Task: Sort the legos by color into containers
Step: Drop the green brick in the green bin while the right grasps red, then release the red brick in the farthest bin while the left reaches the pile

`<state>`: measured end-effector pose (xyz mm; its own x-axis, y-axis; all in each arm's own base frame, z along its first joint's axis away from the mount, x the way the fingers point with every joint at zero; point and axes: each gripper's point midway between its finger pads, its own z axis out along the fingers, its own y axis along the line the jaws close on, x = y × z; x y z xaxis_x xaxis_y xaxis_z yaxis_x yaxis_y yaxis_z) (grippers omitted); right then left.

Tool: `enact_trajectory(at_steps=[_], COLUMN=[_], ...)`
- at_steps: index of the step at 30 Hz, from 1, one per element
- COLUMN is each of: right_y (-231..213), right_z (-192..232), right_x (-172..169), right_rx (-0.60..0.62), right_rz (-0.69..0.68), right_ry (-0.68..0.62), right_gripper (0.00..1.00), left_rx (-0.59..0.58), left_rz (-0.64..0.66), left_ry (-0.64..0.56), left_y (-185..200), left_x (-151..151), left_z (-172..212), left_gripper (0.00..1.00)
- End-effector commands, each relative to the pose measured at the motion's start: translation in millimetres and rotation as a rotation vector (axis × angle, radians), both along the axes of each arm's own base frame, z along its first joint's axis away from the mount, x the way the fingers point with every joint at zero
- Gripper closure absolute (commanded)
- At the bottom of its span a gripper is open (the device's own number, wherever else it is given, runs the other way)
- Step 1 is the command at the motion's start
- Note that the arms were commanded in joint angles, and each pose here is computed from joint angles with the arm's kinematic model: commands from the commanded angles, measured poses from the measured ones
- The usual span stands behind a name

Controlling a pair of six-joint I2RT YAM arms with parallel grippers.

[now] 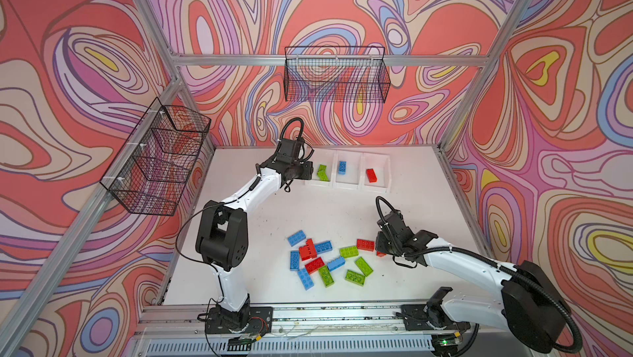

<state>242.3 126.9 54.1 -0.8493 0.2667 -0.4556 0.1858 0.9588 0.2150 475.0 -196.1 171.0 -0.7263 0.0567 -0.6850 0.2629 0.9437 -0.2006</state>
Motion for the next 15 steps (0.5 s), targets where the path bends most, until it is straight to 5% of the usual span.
enact_trajectory(at_steps=[1, 10, 15], right_y=[-13, -32, -28], right_z=[49, 115, 114], right_x=[30, 145, 208], right_rx=[-0.032, -0.069, -0.076], right_rz=[-0.079, -0.017, 0.039], right_ry=[-0.137, -0.266, -0.275], right_gripper=[0.89, 0.89, 0.89], left_rx=[0.060, 0.126, 0.143], left_rz=[-0.007, -0.007, -0.047], left_ry=[-0.007, 0.042, 0.090], left_y=[15, 45, 55], left_x=[-19, -82, -121], left_z=[10, 1, -17], left_gripper=[0.43, 0.42, 0.40])
